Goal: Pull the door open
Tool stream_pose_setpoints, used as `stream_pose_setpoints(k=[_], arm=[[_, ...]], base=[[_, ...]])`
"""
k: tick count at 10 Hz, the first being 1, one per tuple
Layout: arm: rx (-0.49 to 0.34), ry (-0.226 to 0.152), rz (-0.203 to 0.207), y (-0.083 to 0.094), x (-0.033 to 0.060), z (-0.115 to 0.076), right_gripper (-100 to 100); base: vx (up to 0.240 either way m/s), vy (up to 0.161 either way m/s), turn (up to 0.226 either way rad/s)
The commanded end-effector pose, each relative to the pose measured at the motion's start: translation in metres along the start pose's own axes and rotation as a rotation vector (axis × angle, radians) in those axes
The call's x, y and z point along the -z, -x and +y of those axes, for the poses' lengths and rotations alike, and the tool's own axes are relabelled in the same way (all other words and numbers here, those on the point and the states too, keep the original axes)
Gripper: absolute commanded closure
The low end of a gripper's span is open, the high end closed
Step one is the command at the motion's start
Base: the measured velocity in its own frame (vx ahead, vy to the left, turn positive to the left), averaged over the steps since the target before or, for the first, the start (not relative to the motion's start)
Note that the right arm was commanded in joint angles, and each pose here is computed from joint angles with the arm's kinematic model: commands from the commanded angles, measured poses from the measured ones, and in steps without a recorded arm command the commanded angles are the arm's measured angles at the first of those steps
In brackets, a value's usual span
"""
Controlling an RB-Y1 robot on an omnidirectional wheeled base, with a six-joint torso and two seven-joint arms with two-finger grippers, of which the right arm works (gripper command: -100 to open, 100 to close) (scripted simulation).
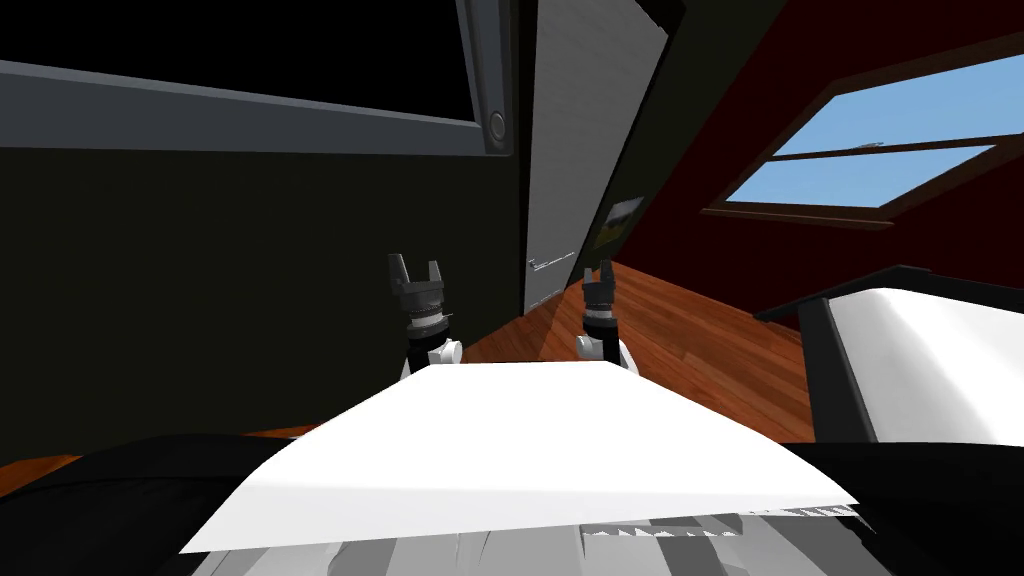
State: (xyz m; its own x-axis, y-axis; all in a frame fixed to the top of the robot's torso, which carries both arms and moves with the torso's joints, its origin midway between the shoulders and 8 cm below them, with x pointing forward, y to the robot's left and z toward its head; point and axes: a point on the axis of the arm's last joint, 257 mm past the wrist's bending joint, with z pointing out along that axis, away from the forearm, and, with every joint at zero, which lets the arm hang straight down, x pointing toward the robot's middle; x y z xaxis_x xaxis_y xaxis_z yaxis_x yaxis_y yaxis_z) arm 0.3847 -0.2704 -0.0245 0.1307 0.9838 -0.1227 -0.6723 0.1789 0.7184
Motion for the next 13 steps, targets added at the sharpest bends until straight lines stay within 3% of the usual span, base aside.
stream_pose_setpoints(k=[1,3,7,12,13], arm=[[-0.009,-0.030,0.005,-0.001,0.0057,-0.017,-100],[-0.026,-0.070,0.012,-0.004,0.0112,-0.043,-100],[-0.049,-0.131,0.020,-0.007,0.0203,-0.081,-100],[-0.071,-0.220,0.027,-0.010,0.0380,-0.128,-100],[-0.078,-0.226,0.028,-0.011,0.0378,-0.134,-100]], base=[[0.038,-0.062,0.108],[0.056,-0.095,0.212],[0.056,-0.093,0.149],[0.039,-0.072,0.126],[0.041,-0.094,0.185]])
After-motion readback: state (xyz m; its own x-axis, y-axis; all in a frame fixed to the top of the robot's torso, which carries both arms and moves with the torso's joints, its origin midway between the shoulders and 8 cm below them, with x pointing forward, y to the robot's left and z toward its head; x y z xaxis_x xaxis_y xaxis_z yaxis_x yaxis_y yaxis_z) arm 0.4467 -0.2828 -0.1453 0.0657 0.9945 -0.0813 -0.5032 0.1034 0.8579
